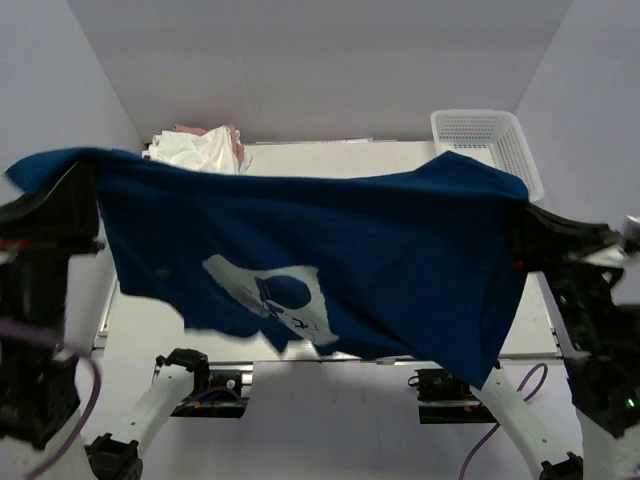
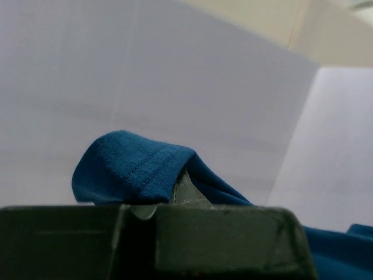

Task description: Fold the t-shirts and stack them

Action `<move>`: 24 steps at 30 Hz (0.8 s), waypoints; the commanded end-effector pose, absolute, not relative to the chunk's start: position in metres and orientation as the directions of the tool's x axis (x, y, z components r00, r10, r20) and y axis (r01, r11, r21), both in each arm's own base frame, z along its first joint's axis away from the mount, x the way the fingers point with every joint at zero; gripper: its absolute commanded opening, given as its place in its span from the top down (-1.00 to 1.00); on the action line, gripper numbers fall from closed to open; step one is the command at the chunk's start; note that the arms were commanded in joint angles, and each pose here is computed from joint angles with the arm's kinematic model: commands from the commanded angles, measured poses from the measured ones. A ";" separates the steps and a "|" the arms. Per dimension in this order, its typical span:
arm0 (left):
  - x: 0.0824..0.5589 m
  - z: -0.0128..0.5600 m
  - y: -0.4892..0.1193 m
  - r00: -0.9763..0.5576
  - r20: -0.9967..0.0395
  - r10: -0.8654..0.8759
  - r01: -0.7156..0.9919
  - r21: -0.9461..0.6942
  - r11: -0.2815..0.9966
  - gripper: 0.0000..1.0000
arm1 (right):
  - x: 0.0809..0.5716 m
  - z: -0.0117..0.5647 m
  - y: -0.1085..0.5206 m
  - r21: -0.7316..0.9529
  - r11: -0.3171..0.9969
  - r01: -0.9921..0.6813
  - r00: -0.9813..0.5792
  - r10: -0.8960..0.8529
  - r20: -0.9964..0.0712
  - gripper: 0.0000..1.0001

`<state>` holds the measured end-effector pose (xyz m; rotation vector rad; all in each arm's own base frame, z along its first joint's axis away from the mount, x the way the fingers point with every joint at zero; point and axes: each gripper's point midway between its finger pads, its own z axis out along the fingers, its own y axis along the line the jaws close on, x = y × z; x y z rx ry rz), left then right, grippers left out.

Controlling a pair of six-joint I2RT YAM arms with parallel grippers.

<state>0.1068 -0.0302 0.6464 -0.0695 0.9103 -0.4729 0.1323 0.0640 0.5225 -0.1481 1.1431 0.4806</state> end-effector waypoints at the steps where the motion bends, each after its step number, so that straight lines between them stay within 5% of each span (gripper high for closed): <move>1: 0.268 0.549 -0.047 0.227 -0.908 -0.353 0.155 -0.324 0.933 1.00 | 0.211 0.457 0.062 0.229 0.941 -0.248 0.112 0.263 -0.958 1.00; 6: 0.395 0.391 -0.067 -0.099 -0.948 -0.303 -0.010 -0.304 0.953 1.00 | 0.293 0.319 0.080 0.258 0.962 -0.089 -0.206 0.236 -0.950 1.00; 8: 0.428 0.334 -0.070 -0.206 -0.935 -0.287 -0.072 -0.278 0.958 0.32 | 0.316 0.279 0.088 0.247 0.967 -0.060 -0.289 0.220 -0.932 1.00; 10: 0.460 0.242 -0.074 -0.426 -0.871 -0.245 -0.150 -0.199 0.968 -0.77 | 0.333 0.210 0.095 0.216 0.976 -0.006 -0.458 0.189 -0.868 0.59; 12: 0.476 0.209 -0.079 -0.525 -0.815 -0.244 -0.184 -0.172 0.968 -0.87 | 0.337 0.162 0.092 0.154 0.987 0.042 -0.582 0.150 -0.799 -0.46; 16: 0.478 0.158 -0.093 -0.622 -0.749 -0.228 -0.144 -0.177 0.974 -0.99 | 0.335 0.140 0.095 0.128 0.992 0.021 -0.639 0.112 -0.761 -0.79; 20: 0.438 0.146 -0.112 -0.646 -0.730 -0.224 -0.058 -0.246 0.968 -0.99 | 0.315 0.130 0.107 0.178 0.982 -0.066 -0.679 0.087 -0.729 -0.80; 24: 0.390 0.135 -0.140 -0.686 -0.678 -0.264 0.057 -0.412 0.909 -0.99 | 0.263 0.089 0.114 0.224 0.969 -0.100 -0.811 0.052 -0.583 -0.80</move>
